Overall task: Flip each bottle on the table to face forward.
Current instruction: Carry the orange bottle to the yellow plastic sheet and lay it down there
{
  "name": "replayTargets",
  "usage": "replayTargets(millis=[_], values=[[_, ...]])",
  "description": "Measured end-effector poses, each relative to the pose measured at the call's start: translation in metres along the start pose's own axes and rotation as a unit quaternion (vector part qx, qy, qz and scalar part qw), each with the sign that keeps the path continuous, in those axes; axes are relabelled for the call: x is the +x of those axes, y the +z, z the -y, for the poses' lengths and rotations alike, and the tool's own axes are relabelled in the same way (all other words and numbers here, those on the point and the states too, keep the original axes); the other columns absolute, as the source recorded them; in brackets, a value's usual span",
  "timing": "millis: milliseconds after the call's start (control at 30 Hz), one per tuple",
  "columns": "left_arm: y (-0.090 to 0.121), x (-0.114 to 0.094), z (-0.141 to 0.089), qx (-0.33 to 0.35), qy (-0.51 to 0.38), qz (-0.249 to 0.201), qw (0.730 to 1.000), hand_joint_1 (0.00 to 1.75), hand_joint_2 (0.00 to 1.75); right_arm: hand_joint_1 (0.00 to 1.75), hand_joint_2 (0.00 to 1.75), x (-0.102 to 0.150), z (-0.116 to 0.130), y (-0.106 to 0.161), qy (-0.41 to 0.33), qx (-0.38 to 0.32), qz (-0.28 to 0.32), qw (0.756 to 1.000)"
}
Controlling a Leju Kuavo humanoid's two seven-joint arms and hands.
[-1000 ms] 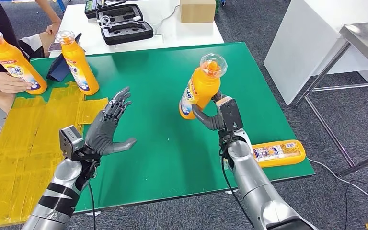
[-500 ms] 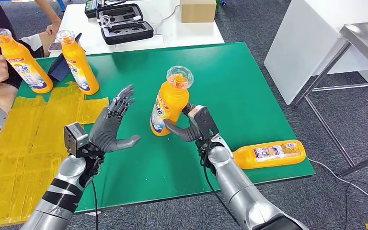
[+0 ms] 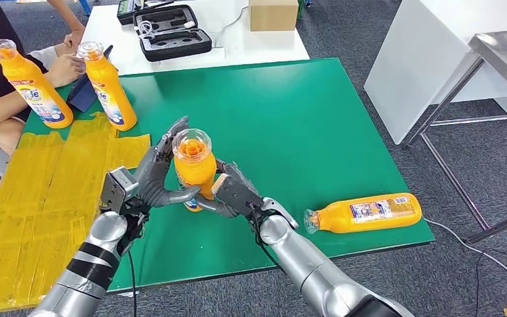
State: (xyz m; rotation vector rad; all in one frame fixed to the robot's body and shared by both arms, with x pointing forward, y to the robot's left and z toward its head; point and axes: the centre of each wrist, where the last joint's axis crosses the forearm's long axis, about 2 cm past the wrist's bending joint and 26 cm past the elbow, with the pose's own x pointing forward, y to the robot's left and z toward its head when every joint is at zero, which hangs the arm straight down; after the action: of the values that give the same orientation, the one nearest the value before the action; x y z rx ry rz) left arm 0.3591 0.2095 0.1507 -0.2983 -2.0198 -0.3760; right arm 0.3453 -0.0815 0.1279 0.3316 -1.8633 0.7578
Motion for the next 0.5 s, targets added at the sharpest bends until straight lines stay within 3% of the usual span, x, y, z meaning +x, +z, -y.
replayTargets(millis=[300, 500], values=[[0.0018, -0.0033, 0.0031, -0.004, 0.001, -0.006, 1.000, 0.00, 1.75, 1.75, 1.75, 0.0018, -0.0068, -0.0006, 0.015, 0.016, 0.003, 1.000], [0.0033, -0.0044, 0.0043, -0.007, -0.002, -0.010, 1.000, 0.00, 1.75, 1.75, 1.75, 0.0060, -0.0089, -0.0028, 0.084, -0.001, -0.001, 0.996]])
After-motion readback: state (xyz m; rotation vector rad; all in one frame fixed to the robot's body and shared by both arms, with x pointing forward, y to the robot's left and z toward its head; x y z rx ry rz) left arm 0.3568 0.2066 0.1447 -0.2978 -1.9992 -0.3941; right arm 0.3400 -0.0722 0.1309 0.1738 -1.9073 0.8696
